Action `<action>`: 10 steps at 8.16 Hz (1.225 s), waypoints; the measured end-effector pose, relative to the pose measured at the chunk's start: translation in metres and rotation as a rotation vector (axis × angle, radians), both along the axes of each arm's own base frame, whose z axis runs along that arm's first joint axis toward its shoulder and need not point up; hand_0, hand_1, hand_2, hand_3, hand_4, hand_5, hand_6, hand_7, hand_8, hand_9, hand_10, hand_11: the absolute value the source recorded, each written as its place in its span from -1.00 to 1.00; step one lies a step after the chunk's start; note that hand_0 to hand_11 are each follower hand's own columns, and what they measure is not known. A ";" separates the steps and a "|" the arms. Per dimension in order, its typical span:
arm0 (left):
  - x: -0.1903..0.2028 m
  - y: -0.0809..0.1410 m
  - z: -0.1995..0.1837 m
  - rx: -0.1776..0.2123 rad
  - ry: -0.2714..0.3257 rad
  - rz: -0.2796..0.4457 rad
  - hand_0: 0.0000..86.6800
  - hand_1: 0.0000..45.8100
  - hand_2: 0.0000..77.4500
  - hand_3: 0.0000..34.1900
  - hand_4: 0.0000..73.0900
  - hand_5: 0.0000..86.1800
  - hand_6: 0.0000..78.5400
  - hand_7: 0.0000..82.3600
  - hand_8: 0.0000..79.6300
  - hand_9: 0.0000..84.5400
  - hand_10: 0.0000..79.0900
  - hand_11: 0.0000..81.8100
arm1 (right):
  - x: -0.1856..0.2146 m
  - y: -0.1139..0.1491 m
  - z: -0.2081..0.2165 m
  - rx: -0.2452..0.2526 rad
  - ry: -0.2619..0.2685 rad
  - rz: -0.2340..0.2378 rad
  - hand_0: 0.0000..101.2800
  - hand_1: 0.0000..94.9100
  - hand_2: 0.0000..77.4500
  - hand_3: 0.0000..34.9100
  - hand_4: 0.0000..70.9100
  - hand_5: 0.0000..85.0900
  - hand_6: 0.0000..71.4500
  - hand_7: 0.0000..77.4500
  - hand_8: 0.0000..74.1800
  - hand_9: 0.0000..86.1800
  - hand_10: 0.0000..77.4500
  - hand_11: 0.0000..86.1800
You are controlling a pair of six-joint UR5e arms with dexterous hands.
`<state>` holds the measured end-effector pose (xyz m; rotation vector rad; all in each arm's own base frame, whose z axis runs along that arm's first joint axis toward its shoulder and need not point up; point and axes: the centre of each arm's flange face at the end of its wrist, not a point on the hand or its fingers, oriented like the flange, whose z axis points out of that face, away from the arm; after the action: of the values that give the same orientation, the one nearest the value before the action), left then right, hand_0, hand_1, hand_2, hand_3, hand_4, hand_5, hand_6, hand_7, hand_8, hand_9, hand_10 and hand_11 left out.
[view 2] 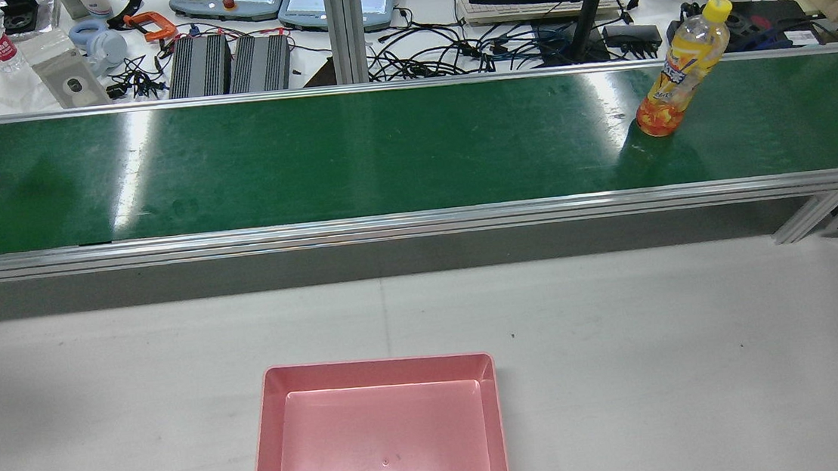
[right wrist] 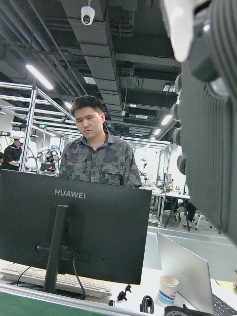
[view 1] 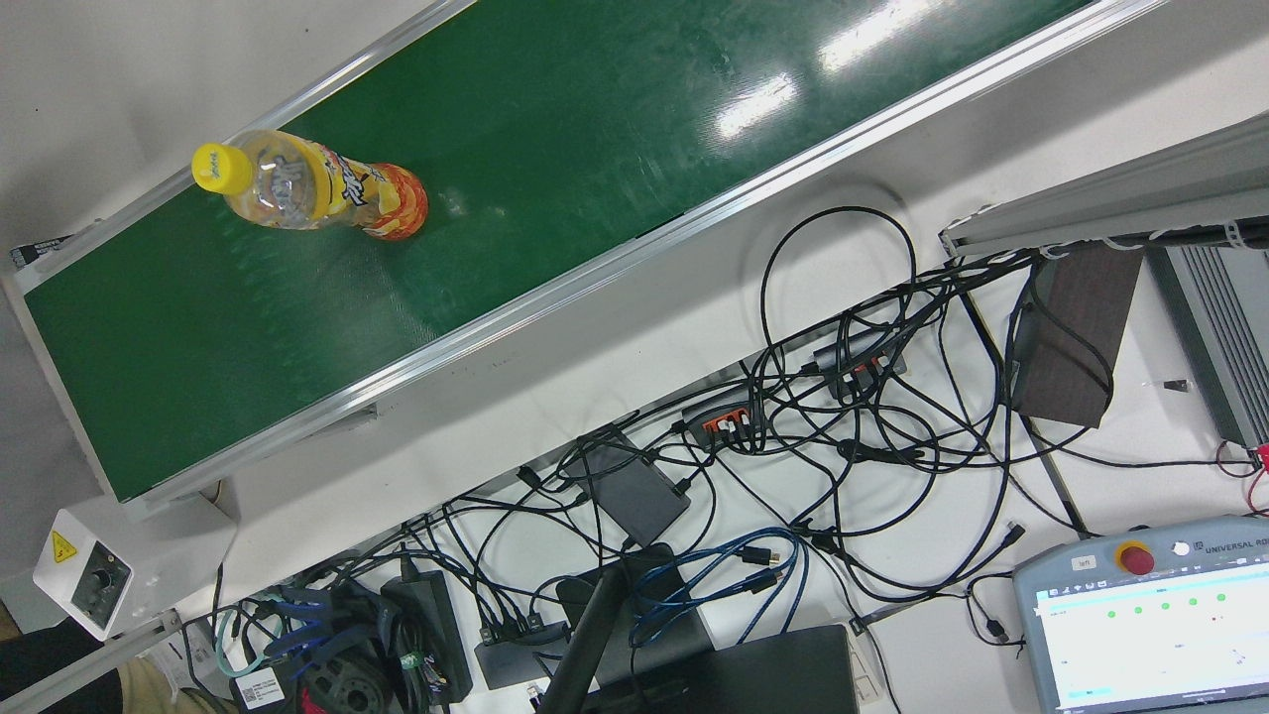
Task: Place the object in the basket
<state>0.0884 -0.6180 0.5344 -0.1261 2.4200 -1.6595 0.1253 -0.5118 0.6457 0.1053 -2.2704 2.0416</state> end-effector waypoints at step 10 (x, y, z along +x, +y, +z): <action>-0.002 0.000 -0.005 0.008 0.011 0.000 0.48 -0.48 -1.00 -1.00 -0.97 -0.84 -0.99 -0.97 -1.00 -1.00 -0.99 -0.96 | 0.000 0.000 0.000 -0.001 0.000 0.000 -1.00 -1.00 -0.99 -1.00 -1.00 -1.00 -1.00 -0.99 -1.00 -1.00 -1.00 -1.00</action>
<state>0.0863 -0.6179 0.5292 -0.1339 2.4344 -1.6528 0.1254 -0.5113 0.6462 0.1052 -2.2691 2.0430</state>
